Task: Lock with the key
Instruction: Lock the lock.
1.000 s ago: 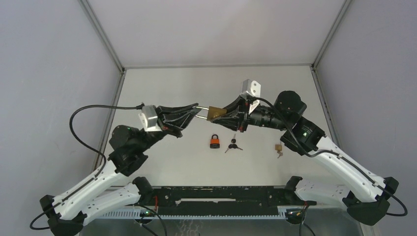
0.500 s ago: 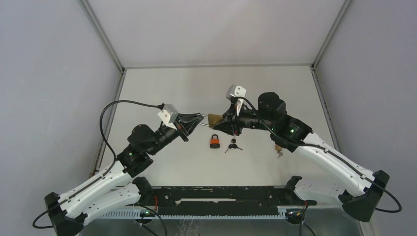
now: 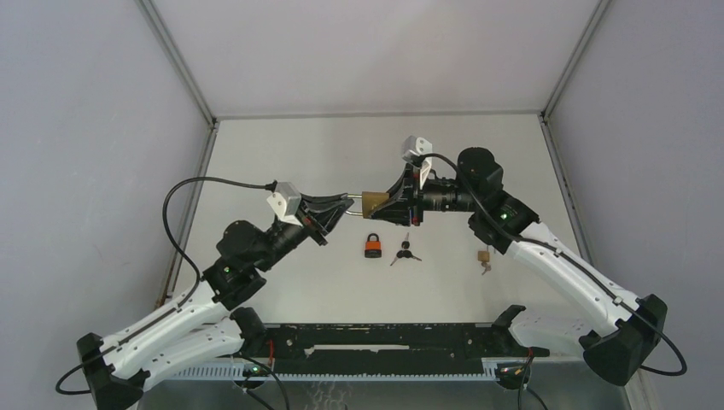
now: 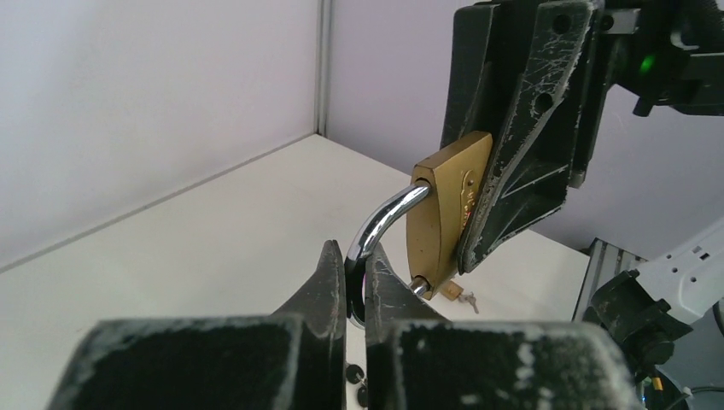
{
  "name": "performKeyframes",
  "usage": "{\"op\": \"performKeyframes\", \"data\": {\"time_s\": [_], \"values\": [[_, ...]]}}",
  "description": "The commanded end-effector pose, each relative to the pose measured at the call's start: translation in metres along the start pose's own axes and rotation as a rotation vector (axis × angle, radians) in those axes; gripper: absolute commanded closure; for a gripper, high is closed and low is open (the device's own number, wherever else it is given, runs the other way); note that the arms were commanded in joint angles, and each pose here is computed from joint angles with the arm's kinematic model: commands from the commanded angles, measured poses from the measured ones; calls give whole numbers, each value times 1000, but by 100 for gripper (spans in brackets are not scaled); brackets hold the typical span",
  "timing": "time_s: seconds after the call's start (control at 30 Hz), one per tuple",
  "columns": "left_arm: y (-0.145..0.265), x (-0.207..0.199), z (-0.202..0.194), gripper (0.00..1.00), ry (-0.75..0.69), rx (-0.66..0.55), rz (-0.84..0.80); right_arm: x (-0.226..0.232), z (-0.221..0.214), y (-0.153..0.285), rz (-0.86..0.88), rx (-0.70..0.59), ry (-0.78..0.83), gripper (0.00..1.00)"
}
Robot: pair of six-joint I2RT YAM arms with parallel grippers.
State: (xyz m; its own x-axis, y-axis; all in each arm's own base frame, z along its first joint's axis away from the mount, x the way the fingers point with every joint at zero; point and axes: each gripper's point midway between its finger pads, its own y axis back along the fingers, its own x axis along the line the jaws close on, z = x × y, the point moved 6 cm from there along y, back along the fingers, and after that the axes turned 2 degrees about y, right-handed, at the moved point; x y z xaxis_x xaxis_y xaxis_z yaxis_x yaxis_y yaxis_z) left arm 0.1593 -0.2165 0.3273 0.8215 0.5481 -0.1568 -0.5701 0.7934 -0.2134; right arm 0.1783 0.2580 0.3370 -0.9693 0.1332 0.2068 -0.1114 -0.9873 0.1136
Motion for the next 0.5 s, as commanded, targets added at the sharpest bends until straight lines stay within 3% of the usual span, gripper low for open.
{"op": "performKeyframes", "data": {"time_s": [0.0, 0.3, 0.33, 0.4, 0.47], "values": [[26, -103, -19, 100, 90, 172, -725, -4, 53, -22, 9, -210, 175, 100], [31, -87, -23, 100, 30, 226, -639, 25, 48, -1, 86, -153, 243, 100], [32, -85, -20, 95, 28, 233, -630, 27, 48, 1, 80, -152, 257, 100], [33, -77, -16, 63, 34, 250, -611, 32, 46, 7, 66, -138, 259, 100], [34, -66, -9, 40, 40, 264, -578, 34, 47, 13, 51, -137, 276, 100]]}}
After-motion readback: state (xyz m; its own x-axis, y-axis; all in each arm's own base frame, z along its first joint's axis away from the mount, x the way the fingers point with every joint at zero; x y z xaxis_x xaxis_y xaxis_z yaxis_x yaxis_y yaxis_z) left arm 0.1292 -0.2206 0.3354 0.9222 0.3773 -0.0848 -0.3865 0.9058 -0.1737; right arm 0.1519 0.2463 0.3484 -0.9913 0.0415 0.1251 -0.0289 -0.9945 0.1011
